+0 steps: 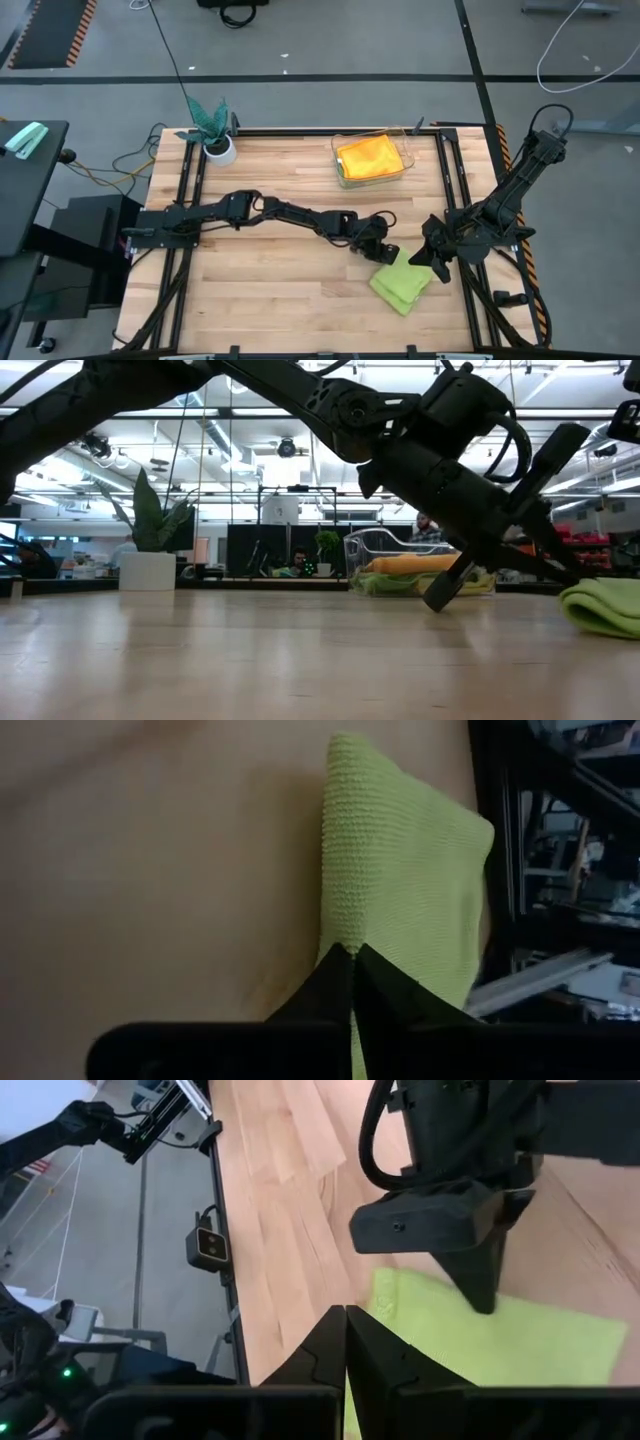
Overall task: Fold microfiber towels
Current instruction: Stack the light green towel on top of the orange towel in the transparent bin
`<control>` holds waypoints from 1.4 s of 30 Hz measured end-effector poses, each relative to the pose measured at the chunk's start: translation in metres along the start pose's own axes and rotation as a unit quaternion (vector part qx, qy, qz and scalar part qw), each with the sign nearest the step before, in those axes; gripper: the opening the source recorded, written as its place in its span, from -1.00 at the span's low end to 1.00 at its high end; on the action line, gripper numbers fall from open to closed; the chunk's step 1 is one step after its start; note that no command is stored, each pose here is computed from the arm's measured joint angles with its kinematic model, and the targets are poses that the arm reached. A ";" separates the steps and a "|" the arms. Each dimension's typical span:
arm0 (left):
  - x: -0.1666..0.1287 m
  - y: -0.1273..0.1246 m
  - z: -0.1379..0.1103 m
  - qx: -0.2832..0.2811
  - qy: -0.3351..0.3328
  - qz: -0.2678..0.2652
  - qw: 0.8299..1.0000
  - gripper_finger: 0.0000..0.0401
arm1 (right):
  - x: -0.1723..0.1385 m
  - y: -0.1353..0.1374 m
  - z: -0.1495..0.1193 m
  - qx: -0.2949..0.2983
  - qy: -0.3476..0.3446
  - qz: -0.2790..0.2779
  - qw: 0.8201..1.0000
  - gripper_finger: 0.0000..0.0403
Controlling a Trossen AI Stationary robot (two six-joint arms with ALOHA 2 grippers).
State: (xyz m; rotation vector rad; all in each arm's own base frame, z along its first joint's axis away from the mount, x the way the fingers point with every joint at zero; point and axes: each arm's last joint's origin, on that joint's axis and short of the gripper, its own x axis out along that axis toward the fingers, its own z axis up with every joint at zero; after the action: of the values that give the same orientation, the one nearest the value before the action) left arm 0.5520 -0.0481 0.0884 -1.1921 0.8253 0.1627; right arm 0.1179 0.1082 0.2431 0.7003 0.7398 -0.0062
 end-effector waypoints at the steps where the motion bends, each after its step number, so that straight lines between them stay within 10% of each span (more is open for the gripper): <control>1: -0.001 0.001 0.002 0.006 -0.006 0.002 1.000 -0.96 | 0.000 0.000 0.000 0.002 -0.002 -0.001 1.000 -0.92; 20: -0.064 0.016 0.045 0.072 0.007 0.168 0.983 -0.98 | 0.005 -0.013 0.013 0.037 -0.026 -0.057 0.997 -0.93; 42: -0.067 0.016 0.056 0.080 0.052 0.104 0.990 -0.26 | 0.005 -0.013 0.013 0.030 -0.025 -0.057 0.998 -0.95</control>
State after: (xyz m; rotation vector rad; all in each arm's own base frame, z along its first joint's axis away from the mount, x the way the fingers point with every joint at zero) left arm 0.5235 0.0271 0.1262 -0.9697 1.0352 0.2022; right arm 0.1268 0.0912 0.2390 0.7117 0.7336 -0.1505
